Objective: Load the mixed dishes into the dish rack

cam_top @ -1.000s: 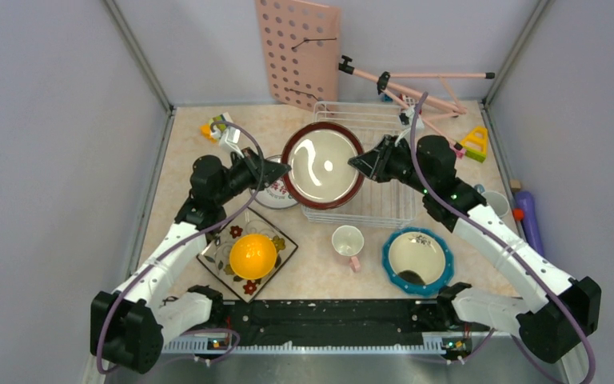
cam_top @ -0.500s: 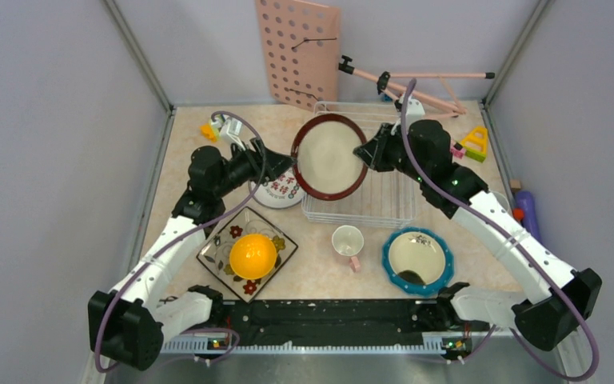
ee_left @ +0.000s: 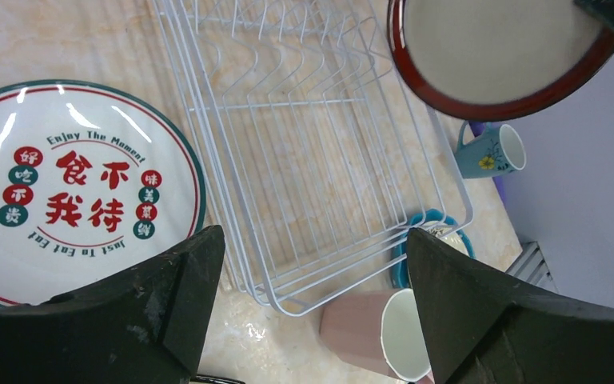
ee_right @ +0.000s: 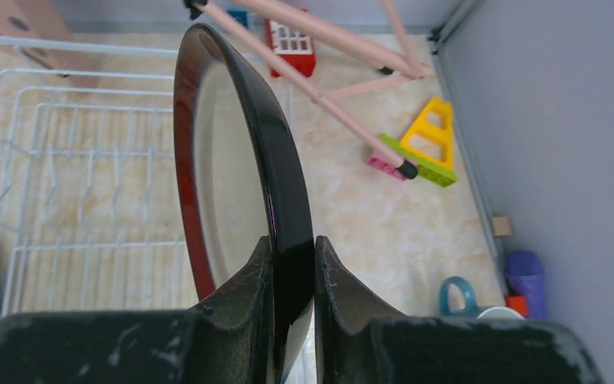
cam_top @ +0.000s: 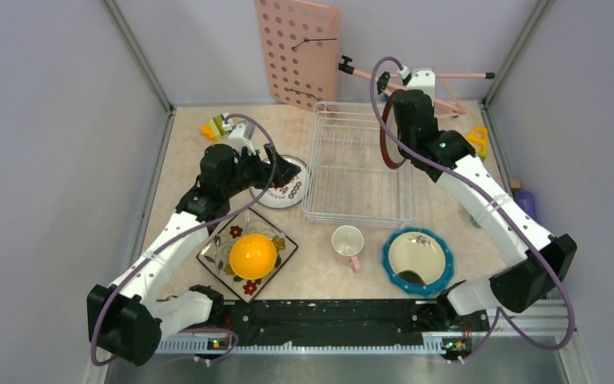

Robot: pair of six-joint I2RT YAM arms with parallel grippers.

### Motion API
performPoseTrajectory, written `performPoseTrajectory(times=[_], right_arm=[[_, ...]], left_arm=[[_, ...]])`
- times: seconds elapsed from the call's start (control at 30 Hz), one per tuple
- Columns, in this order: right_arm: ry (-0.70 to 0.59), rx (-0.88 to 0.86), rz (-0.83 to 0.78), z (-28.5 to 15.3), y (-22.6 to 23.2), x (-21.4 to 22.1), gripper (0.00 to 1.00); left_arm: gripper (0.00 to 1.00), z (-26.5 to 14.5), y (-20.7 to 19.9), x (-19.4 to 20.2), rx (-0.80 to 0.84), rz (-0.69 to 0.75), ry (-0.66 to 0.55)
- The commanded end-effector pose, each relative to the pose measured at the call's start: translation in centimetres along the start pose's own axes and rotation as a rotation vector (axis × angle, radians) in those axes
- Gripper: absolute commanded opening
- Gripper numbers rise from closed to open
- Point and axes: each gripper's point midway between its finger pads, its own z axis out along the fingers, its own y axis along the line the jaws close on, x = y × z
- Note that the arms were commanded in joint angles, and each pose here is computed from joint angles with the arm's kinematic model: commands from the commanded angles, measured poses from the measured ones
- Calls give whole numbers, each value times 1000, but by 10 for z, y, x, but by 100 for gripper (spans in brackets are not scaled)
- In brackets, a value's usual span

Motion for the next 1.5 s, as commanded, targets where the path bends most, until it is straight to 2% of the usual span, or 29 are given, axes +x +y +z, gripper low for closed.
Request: performPoseTrajectory(times=[0.0,0.13,0.53,0.77,1.0,1.07,1.17,1.23,1.4,1.47], right_arm=[[-178,148,124,-3,-33,-68,0],[-160,146,115,14,-33,-63,0],[-83,193,81,65,-37,-32,0],[-27,149,69,93,-13,-7,0],[35,30,160,114,4,16,2],[45,16,181,116,5,20,10],[60,-14,203,118,6,23,38],[55,-7,210,115,2,20,64],[35,-19,218,102,-4,9,81],[25,-38,223,94,-5,4,84]], left_arm=[[88,9,4,-5,-51,38,-9],[85,16,8,8,-46,26,31],[84,19,37,24,-155,22,53],[84,18,71,28,-329,-23,53],[86,4,108,22,-494,-121,-1],[87,-2,118,18,-522,-154,-36],[89,-6,131,17,-535,-208,-57],[90,-7,142,19,-537,-258,-53],[90,-7,172,30,-549,-351,-49],[89,-6,181,34,-556,-368,-42]])
